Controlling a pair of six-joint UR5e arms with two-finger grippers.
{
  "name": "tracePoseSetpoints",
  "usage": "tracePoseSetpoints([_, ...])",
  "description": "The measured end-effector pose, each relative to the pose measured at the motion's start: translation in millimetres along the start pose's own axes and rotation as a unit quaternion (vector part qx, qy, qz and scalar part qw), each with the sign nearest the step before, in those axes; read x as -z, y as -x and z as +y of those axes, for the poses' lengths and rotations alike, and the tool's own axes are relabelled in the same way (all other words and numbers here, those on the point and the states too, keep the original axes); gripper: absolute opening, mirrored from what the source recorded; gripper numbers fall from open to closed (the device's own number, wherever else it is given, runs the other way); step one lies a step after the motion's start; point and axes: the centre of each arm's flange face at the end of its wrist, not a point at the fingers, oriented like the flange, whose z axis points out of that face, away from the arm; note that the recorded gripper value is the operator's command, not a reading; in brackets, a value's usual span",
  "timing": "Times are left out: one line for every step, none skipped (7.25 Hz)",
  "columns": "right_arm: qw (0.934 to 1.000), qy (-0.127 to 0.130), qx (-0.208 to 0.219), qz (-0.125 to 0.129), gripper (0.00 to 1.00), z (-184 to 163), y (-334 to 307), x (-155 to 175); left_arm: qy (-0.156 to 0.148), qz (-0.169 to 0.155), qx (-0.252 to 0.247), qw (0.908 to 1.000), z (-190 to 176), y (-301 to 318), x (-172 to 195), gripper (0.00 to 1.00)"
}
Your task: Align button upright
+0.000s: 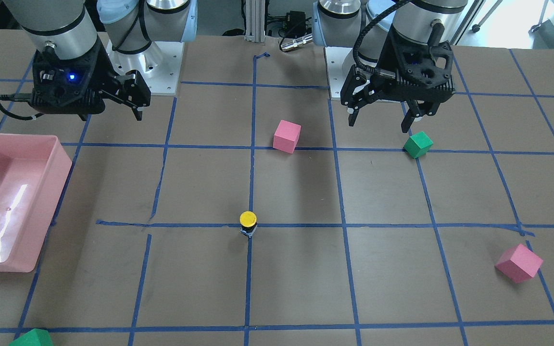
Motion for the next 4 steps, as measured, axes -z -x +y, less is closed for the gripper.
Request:
tracePoseSetpoints([1.0000, 0.000, 0.000, 0.001, 1.00, -0.1, -0.5, -0.4, 0.015, 0.000, 0.018, 0.9997, 3.9, -0.4, 1.1, 1.00])
tracePoseSetpoints([1.0000, 0.001, -0.001, 0.002, 1.00, -0.3, -0.8, -0.6, 0.022, 0.000, 0.031, 0.9993, 6.4, -0.7, 1.7, 1.00])
tracePoseSetpoints([1.0000, 0.000, -0.001, 0.003, 1.00, -0.4, -1.1, -0.6, 0.026, -0.001, 0.037, 0.9990, 7.7, -0.6, 1.3, 1.00])
tracePoseSetpoints([1.0000, 0.000, -0.001, 0.004, 1.00, -0.4, -1.4, -0.6, 0.027, -0.001, 0.039, 0.9989, 8.1, -0.4, 1.0, 1.00])
